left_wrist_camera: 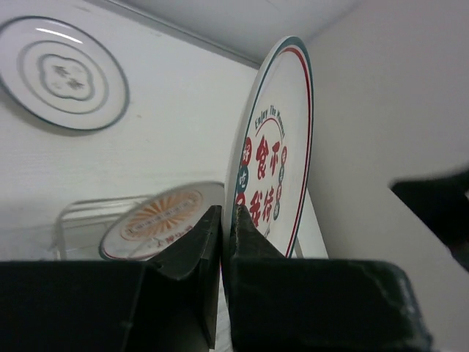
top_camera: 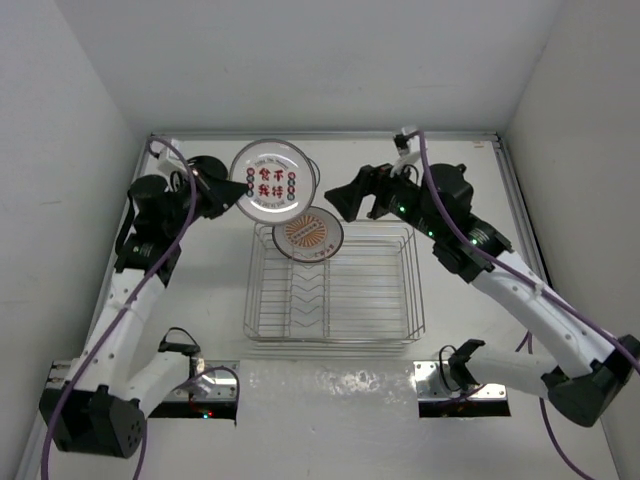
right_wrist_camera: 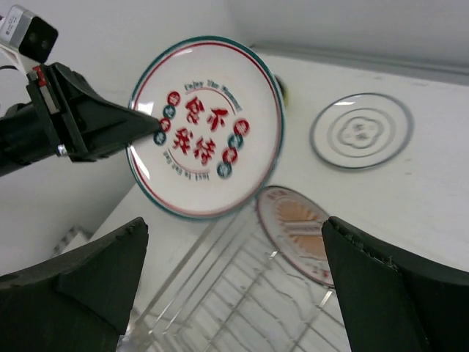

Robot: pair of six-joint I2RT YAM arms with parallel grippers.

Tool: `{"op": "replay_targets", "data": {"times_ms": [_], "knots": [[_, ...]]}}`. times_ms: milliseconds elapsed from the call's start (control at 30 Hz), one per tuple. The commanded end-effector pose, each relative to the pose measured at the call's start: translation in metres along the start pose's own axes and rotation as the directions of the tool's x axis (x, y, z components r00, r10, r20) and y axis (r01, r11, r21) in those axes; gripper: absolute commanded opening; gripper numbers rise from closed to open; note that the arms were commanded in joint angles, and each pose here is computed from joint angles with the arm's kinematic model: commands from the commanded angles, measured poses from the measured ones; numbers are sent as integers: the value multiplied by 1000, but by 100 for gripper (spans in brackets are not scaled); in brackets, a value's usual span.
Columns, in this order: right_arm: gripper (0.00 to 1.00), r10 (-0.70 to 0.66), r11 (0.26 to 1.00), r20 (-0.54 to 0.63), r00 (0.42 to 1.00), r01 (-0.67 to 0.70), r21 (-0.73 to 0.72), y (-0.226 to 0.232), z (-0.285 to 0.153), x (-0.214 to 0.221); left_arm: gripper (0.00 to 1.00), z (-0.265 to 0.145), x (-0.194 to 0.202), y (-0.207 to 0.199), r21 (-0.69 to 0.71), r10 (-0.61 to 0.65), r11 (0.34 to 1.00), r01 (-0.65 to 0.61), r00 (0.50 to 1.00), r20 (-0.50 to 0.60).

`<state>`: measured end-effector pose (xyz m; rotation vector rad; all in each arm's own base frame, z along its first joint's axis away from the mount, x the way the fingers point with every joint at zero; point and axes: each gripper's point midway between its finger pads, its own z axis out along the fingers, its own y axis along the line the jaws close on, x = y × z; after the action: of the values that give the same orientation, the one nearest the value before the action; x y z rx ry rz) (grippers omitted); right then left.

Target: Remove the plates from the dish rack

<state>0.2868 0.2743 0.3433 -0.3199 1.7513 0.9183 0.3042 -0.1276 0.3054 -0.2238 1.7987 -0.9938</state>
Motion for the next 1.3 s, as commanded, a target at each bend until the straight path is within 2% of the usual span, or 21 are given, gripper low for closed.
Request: {"op": "replay_targets", "data": {"times_ms": [0, 67, 100, 133, 167, 267, 300, 333, 367, 400, 467, 500, 533, 567, 633, 667, 933, 1067, 1167, 1267], "knots": [[99, -95, 973, 99, 990, 71, 219, -38, -25, -21, 0, 19, -55, 13, -133, -59, 988, 81, 985, 165], [99, -119, 965, 99, 988, 92, 247, -42, -36, -20, 0, 30, -78, 14, -169, -51, 982, 87, 977, 207], [99, -142, 956, 92, 986, 113, 269, -47, -41, -18, 0, 45, -84, 38, -245, -58, 963, 111, 975, 216], [99, -151, 953, 92, 984, 121, 279, -48, -48, -19, 0, 51, -101, 37, -255, -41, 961, 103, 970, 239], [99, -166, 948, 82, 983, 135, 289, -51, -51, -17, 0, 65, -102, 63, -316, -52, 940, 126, 972, 231], [99, -176, 944, 76, 981, 146, 297, -53, -62, -12, 0, 81, -126, 80, -379, -28, 916, 131, 964, 265], [99, -181, 942, 73, 981, 152, 298, -54, -64, -10, 0, 99, -120, 99, -408, -39, 903, 135, 972, 233], [99, -180, 942, 62, 982, 154, 298, -55, -65, -5, 0, 110, -134, 93, -390, -27, 913, 121, 971, 239], [99, -181, 943, 61, 982, 156, 295, -54, -66, -4, 0, 121, -131, 96, -377, -28, 920, 105, 978, 204], [99, -188, 942, 56, 981, 164, 291, -54, -69, -3, 0, 144, -118, 121, -407, -60, 906, 118, 987, 152], [99, -194, 934, 35, 980, 173, 312, -59, -72, 2, 0, 166, -124, 123, -390, -72, 914, 111, 991, 113], [99, -196, 931, 28, 980, 177, 320, -61, -75, 3, 0, 187, -105, 145, -398, -110, 910, 119, 993, 48], [99, -194, 927, 13, 981, 179, 329, -63, -77, 7, 0, 197, -113, 141, -383, -111, 916, 118, 993, 40], [99, -198, 925, 11, 980, 183, 334, -64, -78, 8, 0, 212, -95, 162, -398, -145, 908, 128, 989, -12], [99, -199, 925, 0, 980, 188, 329, -65, -80, 13, 0, 225, -97, 167, -403, -151, 906, 128, 988, -26], [99, -204, 925, -6, 979, 195, 327, -65, -81, 14, 0, 234, -83, 185, -425, -169, 896, 129, 984, -57], [99, -215, 915, -44, 976, 217, 340, -73, -80, 25, 2, 249, -53, 214, -453, -197, 883, 119, 972, -128], [99, -203, 922, -73, 976, 216, 323, -73, -72, 35, 3, 256, -25, 233, -470, -241, 873, 129, 953, -185], [99, -204, 921, -90, 975, 222, 321, -76, -68, 40, 9, 259, -11, 240, -495, -246, 862, 111, 945, -216], [99, -218, 917, -117, 969, 245, 315, -78, -62, 44, 30, 260, -8, 237, -504, -238, 859, 93, 943, -232]]}}
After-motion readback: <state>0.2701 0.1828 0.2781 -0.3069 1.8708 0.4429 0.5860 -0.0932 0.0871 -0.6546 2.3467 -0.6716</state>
